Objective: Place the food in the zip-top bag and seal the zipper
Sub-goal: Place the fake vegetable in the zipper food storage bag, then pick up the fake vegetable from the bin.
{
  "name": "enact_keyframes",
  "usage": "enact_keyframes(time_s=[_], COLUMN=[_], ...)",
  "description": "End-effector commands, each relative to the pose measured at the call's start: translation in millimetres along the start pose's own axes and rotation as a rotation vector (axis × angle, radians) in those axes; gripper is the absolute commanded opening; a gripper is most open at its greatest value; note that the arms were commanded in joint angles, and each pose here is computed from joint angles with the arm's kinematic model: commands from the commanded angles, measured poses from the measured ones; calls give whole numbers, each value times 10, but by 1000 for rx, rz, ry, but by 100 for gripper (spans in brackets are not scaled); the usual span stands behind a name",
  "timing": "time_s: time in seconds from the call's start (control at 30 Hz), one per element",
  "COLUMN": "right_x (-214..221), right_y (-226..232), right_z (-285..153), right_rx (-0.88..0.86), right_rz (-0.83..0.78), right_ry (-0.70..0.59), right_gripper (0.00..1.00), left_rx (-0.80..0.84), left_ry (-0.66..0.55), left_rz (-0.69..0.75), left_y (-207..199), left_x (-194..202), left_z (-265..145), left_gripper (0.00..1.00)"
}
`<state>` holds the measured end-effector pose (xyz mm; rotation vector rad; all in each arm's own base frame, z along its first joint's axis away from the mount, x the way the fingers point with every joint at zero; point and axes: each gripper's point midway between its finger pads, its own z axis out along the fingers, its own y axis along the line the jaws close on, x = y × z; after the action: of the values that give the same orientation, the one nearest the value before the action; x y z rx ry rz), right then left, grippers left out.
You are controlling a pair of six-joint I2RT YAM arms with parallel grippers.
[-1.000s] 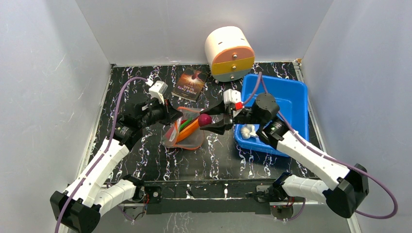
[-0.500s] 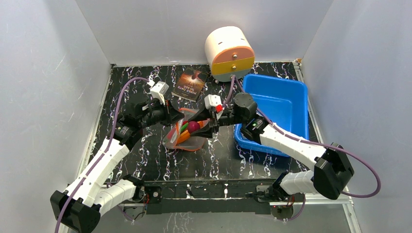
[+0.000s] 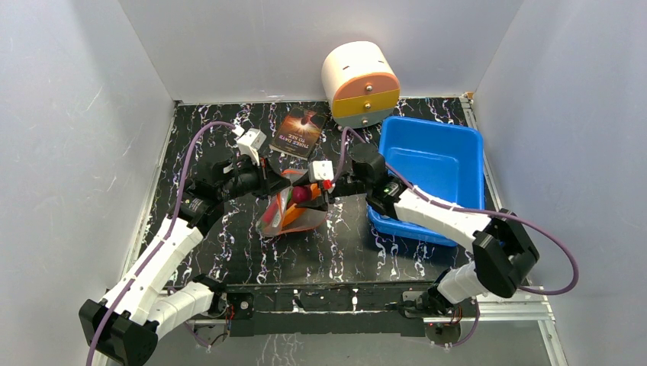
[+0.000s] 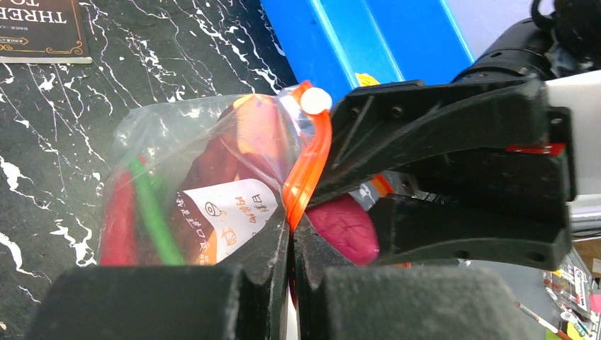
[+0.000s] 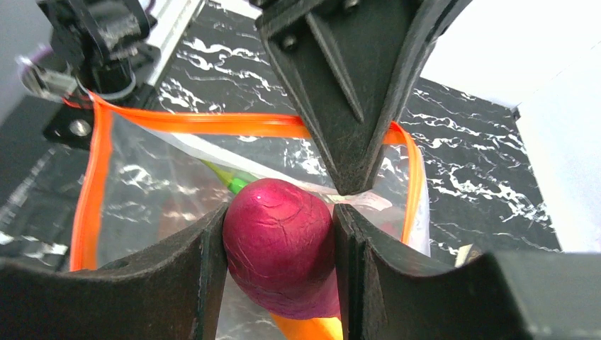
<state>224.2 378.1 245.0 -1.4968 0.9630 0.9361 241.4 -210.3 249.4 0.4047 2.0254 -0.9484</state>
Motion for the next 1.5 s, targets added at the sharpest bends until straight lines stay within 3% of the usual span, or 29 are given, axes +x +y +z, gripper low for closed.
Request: enact_keyframes(time_s=[0.0, 0.17, 0.27, 0.4, 0.57, 0.83, 0.97, 1.23, 1.47], right_x=[-11, 157, 117, 52, -310, -783, -847, -485, 62], right_y=[-265, -290, -267, -230, -163, -173, -347, -695, -632], right_z=[90, 70, -2, -93, -188, -475, -664, -1261, -1465], right_rx=[5, 4, 18, 32, 74, 246, 442, 919, 1059], right_rz=[-189, -185, -184, -136, -17, 233, 433, 667, 772], right_ry=[40, 122, 135, 159, 73, -14, -14, 164, 418], right_gripper=[47, 66, 71, 71, 69, 68, 65, 66, 68], left_rx=[60, 37, 7, -31, -99, -185, -240, -249, -302], left_ry=[-40, -39, -43, -50, -46, -2, 4, 17, -6], left_rz=[43, 45, 52, 70, 106, 166, 191, 184, 212], left_y=[-163, -122, -67, 11, 171, 379, 502, 528, 635], left_x=[-159, -143, -145, -154, -135, -79, -38, 36, 26], left_z=[-77, -85, -87, -79, -57, -37, -57, -80, -107], left_gripper=[0, 0, 0, 0, 0, 0, 0, 0, 0])
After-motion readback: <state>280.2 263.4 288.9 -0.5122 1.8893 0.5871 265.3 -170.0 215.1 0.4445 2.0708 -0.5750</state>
